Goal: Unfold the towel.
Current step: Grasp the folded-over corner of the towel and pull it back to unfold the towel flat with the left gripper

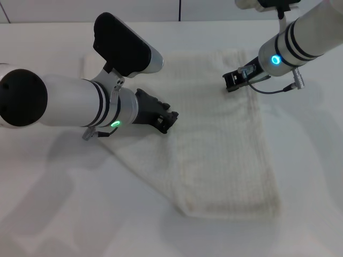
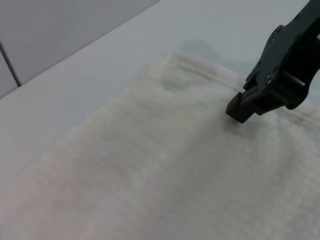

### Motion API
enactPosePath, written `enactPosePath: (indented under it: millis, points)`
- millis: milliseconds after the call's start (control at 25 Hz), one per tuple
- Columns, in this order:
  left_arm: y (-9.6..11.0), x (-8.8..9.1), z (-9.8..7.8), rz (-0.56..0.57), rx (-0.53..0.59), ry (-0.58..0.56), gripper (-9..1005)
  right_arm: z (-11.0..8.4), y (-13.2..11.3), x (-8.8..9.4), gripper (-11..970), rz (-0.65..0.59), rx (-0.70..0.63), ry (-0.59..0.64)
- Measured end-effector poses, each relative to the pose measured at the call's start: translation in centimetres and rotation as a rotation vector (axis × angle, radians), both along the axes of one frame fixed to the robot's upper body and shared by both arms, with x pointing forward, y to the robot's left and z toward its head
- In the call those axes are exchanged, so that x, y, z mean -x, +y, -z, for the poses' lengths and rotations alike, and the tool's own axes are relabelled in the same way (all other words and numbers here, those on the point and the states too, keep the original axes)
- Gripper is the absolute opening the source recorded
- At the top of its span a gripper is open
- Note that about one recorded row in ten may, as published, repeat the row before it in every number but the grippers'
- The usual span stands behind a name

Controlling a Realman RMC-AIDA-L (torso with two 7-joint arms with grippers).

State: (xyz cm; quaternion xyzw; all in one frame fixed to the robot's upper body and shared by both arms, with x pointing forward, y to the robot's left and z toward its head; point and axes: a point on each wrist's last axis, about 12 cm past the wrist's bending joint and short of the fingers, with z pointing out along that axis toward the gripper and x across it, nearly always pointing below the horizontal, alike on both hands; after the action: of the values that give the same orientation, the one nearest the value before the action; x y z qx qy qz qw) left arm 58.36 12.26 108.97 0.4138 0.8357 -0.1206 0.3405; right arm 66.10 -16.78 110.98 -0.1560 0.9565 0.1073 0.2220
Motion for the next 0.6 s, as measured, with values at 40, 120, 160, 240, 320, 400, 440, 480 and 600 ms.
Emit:
enactPosePath:
  millis: [40, 120, 160, 240, 320, 400, 440, 480, 600]
  points:
    - [0.0, 0.0, -0.1, 0.003, -0.002, -0.001, 330, 0.0, 0.0, 0.0, -1, 0.001, 0.0, 0.0]
    - [-0.1, 0.1, -0.4, 0.008, -0.008, -0.01, 285, 0.0, 0.0, 0.0, -1, 0.001, 0.0, 0.0]
    - [-0.1, 0.1, -0.5, 0.01, -0.011, -0.015, 262, 0.0, 0.0, 0.0, 0, 0.0, 0.0, 0.0]
    - [-0.2, 0.3, -0.9, 0.014, -0.016, -0.024, 216, 0.0, 0.0, 0.0, 0, 0.0, 0.0, -0.001]
    - [-0.2, 0.4, -1.2, 0.016, -0.02, -0.028, 171, 0.0, 0.0, 0.0, 0, 0.0, 0.0, -0.001]
    - [-0.3, 0.6, -1.5, 0.016, -0.027, -0.032, 125, 0.0, 0.0, 0.0, 0, 0.0, 0.0, -0.001]
    - [-0.3, 0.8, -2.1, 0.016, -0.042, -0.038, 103, 0.0, 0.0, 0.0, 0, 0.0, -0.001, -0.001]
    - [-0.3, 1.0, -2.5, 0.013, -0.05, -0.044, 80, 0.0, 0.0, 0.0, 0, 0.001, -0.001, 0.0]
    - [-0.3, 1.2, -3.1, 0.003, -0.062, -0.055, 27, 0.0, 0.0, 0.0, 0, 0.001, -0.001, 0.0]
